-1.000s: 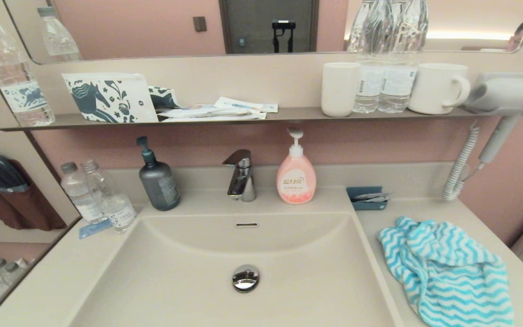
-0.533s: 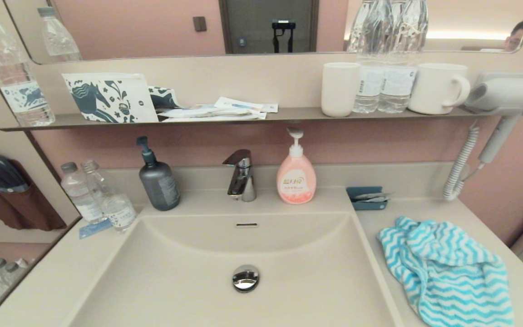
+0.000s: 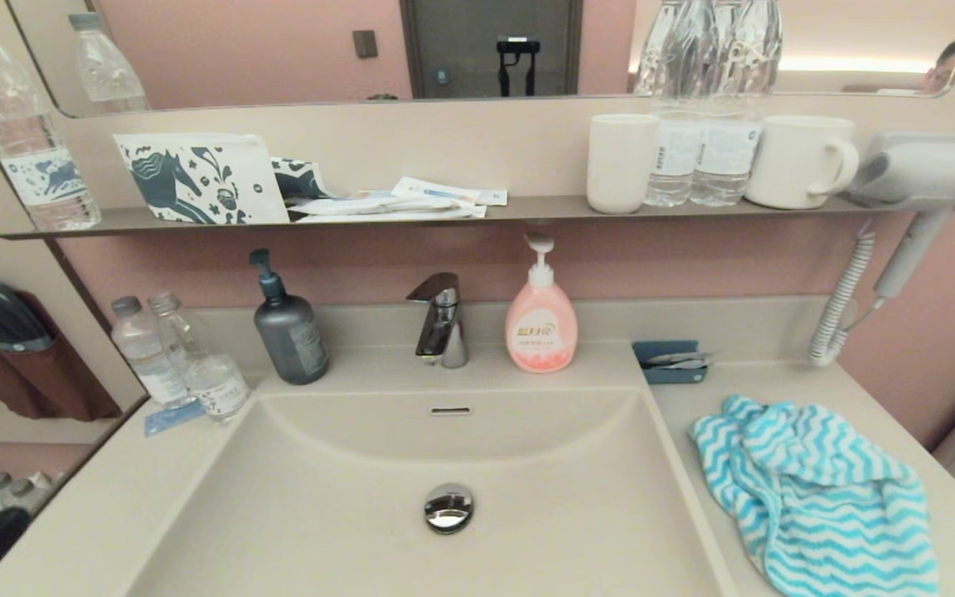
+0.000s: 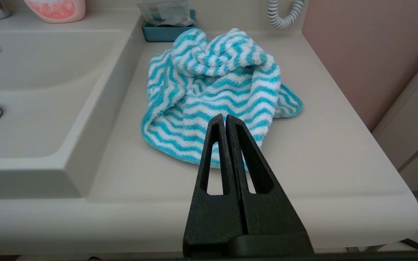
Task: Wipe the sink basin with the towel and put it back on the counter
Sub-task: Turn on the faucet
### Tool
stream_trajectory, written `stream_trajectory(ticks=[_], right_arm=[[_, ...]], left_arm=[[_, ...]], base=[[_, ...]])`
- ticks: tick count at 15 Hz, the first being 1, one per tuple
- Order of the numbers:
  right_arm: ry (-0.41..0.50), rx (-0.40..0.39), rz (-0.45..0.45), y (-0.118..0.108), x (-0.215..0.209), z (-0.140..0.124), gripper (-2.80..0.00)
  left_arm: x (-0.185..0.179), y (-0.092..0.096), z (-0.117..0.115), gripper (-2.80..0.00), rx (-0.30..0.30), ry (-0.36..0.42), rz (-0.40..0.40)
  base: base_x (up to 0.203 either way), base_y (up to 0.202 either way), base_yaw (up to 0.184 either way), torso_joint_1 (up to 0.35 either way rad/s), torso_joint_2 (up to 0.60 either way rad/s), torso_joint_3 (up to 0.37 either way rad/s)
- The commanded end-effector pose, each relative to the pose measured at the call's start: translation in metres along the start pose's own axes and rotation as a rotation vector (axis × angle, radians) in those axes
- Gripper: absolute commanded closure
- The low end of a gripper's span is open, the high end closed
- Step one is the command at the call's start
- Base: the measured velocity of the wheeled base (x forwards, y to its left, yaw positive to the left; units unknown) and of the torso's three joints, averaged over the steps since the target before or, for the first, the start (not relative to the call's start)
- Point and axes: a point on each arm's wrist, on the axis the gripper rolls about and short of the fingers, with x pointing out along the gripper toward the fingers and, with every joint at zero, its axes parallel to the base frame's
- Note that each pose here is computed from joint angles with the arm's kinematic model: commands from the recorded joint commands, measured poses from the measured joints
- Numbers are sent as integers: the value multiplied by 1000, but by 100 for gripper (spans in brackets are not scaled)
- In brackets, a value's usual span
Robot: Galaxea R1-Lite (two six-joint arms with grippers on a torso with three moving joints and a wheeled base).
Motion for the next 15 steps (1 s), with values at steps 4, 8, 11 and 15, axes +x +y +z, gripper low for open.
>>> stream_trajectory(ticks=[4,8,11,15], right_arm=[[1,-1,1,0,0,0,0],[1,-1,1,0,0,0,0],[1,-1,1,0,0,0,0],[1,-1,1,0,0,0,0]], left_arm=[[99,-1,16,0,-22,181,-90],[162,-34,12,0,-10,189,-168],[201,-67,1,0,8,163,-162],[242,-93,-19,0,16,106,-103]], base=[[0,0,0,0,0,0],[0,0,0,0,0,0],[0,0,0,0,0,0],[0,0,0,0,0,0]])
